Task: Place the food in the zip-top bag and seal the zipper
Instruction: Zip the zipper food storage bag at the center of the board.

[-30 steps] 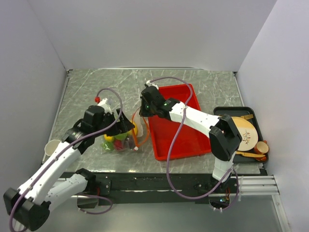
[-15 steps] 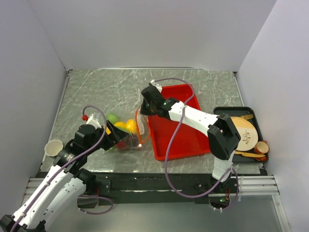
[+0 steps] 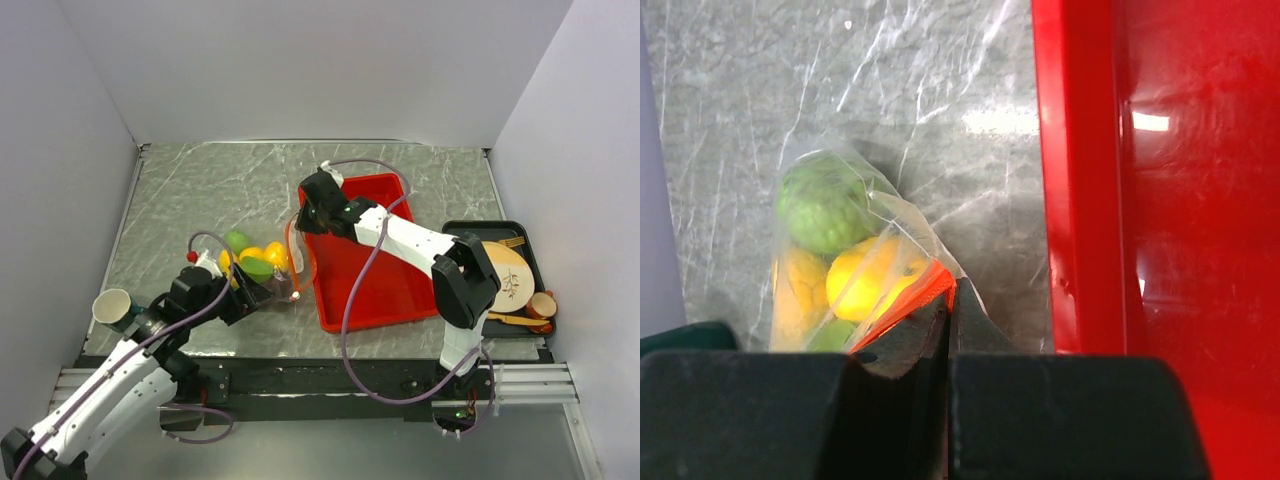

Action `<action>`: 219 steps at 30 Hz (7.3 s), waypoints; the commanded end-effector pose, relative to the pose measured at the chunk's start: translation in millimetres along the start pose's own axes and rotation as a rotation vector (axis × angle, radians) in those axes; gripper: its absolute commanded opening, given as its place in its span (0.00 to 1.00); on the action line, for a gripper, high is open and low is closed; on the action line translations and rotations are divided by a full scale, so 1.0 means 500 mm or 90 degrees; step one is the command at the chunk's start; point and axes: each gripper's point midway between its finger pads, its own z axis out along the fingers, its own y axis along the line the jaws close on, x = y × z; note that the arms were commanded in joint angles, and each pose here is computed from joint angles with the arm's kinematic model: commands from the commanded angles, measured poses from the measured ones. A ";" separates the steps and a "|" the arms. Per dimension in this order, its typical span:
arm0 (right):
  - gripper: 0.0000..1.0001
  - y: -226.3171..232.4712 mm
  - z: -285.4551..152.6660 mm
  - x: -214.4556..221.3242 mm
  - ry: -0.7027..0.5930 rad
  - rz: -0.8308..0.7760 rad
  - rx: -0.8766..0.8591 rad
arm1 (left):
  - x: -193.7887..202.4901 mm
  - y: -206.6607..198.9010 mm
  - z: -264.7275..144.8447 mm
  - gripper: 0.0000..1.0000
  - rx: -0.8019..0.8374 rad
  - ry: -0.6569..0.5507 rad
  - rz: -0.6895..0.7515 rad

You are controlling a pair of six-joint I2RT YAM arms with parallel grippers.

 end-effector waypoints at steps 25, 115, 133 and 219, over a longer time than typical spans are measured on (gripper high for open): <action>0.00 0.038 -0.022 -0.084 -0.018 0.011 -0.058 | 0.005 -0.062 0.065 0.76 -0.046 -0.073 0.309; 0.00 -0.006 -0.097 -0.043 0.010 0.104 -0.089 | 0.004 -0.023 0.078 0.01 0.042 -0.207 -0.240; 0.79 -0.075 -0.265 -0.123 -0.111 0.060 -0.064 | -0.039 -0.102 0.068 0.01 0.076 -0.257 -0.160; 0.35 0.036 -0.263 0.261 0.223 0.148 -0.255 | -0.017 -0.115 0.084 0.01 0.111 -0.227 -0.143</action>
